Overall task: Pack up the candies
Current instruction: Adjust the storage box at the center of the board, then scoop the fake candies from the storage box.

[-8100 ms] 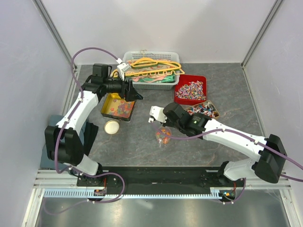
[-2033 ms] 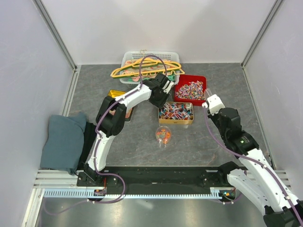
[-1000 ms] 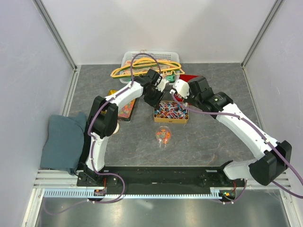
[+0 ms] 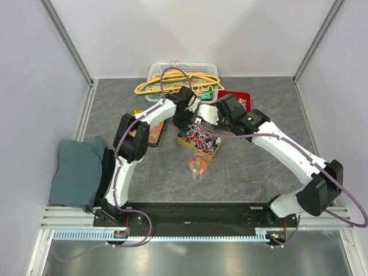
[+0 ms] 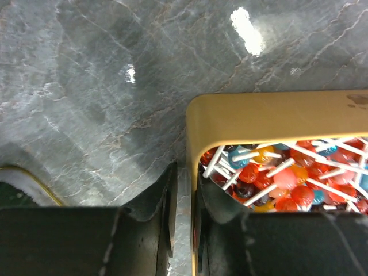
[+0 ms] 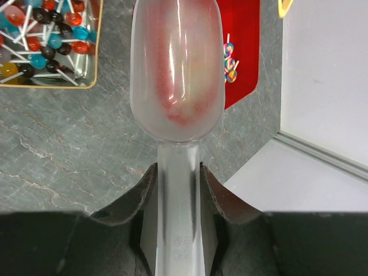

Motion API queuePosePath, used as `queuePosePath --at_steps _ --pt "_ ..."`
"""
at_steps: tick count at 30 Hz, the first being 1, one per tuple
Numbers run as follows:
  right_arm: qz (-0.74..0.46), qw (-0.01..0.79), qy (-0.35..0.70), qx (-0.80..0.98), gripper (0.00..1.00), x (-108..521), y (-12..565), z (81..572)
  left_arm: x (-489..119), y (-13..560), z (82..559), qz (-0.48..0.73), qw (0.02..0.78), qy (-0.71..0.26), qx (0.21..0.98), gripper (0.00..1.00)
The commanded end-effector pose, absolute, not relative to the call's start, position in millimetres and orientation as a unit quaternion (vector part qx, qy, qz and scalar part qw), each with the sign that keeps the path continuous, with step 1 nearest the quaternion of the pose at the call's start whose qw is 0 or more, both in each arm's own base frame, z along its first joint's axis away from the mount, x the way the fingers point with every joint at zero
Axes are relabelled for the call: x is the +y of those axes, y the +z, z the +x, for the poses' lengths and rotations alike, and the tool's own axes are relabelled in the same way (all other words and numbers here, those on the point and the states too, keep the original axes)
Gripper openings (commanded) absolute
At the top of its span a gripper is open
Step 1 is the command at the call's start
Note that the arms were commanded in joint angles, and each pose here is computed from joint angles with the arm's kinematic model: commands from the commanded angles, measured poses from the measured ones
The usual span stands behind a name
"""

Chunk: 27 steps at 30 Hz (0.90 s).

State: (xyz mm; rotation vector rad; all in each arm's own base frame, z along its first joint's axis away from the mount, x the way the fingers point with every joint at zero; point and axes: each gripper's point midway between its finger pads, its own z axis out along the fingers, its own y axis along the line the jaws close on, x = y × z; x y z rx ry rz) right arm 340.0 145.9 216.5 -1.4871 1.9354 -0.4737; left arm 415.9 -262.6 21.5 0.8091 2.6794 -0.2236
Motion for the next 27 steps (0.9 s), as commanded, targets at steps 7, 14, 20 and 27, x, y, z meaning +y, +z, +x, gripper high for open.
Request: queuePosePath --at_steps 7,14,20,27 --pt "-0.597 0.312 -0.183 0.716 0.00 168 222 329 -257 9 426 0.246 0.181 -0.055 0.951 0.02" --pt "-0.632 0.229 -0.202 0.712 0.00 164 200 319 -260 32 440 0.224 0.225 -0.056 0.947 0.02" --pt "-0.639 0.187 -0.251 0.703 0.00 156 197 323 -262 51 448 0.196 0.279 -0.068 0.937 0.02" --pt "-0.653 0.129 -0.290 0.688 0.00 152 194 329 -261 58 450 0.175 0.312 -0.077 0.931 0.02"
